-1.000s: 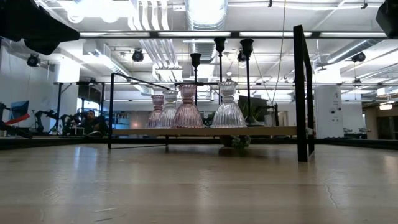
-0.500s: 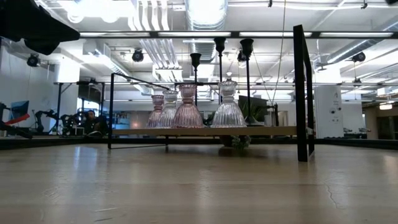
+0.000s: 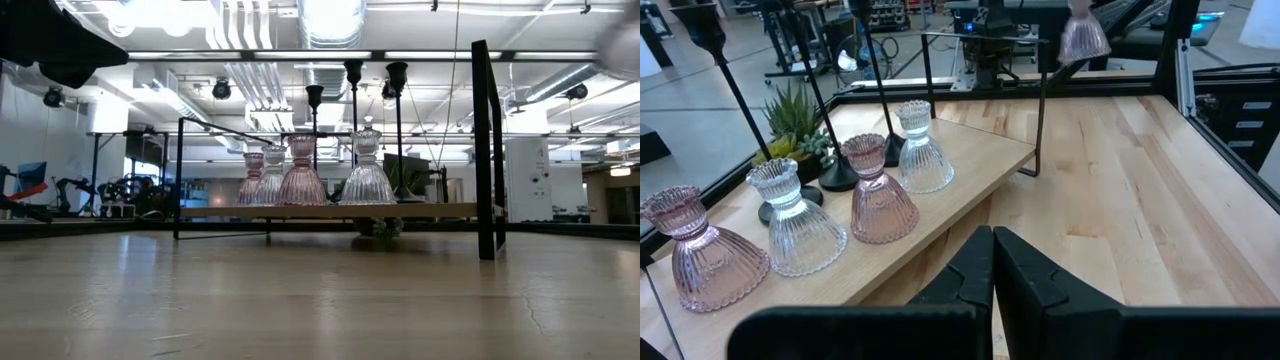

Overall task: Pick & Place candle stick holders
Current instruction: Put the pink glass candle holder on the shelf

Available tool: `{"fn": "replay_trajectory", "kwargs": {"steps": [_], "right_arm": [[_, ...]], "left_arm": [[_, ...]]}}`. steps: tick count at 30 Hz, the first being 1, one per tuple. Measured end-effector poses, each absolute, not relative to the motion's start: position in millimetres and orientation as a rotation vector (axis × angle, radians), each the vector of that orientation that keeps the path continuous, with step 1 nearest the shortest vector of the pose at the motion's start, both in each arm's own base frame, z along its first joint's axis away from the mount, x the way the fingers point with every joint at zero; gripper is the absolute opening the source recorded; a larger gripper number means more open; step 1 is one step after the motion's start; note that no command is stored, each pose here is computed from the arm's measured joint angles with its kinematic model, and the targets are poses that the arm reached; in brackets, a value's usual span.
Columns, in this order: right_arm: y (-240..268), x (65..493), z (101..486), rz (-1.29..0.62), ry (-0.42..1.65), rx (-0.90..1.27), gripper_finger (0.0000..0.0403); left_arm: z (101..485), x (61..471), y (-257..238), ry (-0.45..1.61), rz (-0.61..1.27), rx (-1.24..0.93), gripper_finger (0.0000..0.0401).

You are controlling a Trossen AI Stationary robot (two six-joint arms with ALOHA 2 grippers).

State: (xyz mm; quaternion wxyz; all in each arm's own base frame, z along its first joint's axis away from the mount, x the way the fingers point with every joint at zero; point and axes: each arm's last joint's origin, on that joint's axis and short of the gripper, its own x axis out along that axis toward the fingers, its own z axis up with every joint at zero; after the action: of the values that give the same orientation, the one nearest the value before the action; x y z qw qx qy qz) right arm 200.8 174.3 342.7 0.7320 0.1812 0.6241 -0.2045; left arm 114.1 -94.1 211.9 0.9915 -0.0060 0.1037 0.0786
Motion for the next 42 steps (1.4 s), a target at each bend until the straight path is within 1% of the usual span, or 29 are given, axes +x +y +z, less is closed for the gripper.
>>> {"fn": "replay_trajectory", "kwargs": {"steps": [6, 10, 14, 20, 25, 30, 36, 42], "right_arm": [[153, 215, 378, -0.392, 1.129, 0.207, 0.0015], [134, 227, 388, -0.391, 1.072, 0.078, 0.0015], [111, 248, 388, -0.387, 1.086, -0.004, 0.0015], [76, 286, 386, -0.307, 1.128, -0.074, 0.0015], [51, 309, 379, -0.277, 1.233, -0.106, 0.0015], [33, 328, 364, -0.257, 1.361, -0.063, 0.0015], [28, 335, 354, -0.225, 1.407, -0.045, 0.0015], [29, 332, 339, -0.267, 1.466, 0.013, 0.0015]], "left_arm": [[212, 114, -94, 0.209, 0.158, -0.011, 0.0014], [212, 114, -94, 0.211, 0.158, -0.008, 0.0014], [212, 114, -94, 0.211, 0.158, -0.008, 0.0014], [212, 114, -94, 0.211, 0.158, -0.009, 0.0014], [212, 114, -94, 0.21, 0.158, -0.009, 0.0014], [212, 114, -94, 0.211, 0.158, -0.009, 0.0014], [212, 114, -94, 0.211, 0.158, -0.009, 0.0014], [212, 114, -94, 0.21, 0.158, -0.009, 0.0014]]}}
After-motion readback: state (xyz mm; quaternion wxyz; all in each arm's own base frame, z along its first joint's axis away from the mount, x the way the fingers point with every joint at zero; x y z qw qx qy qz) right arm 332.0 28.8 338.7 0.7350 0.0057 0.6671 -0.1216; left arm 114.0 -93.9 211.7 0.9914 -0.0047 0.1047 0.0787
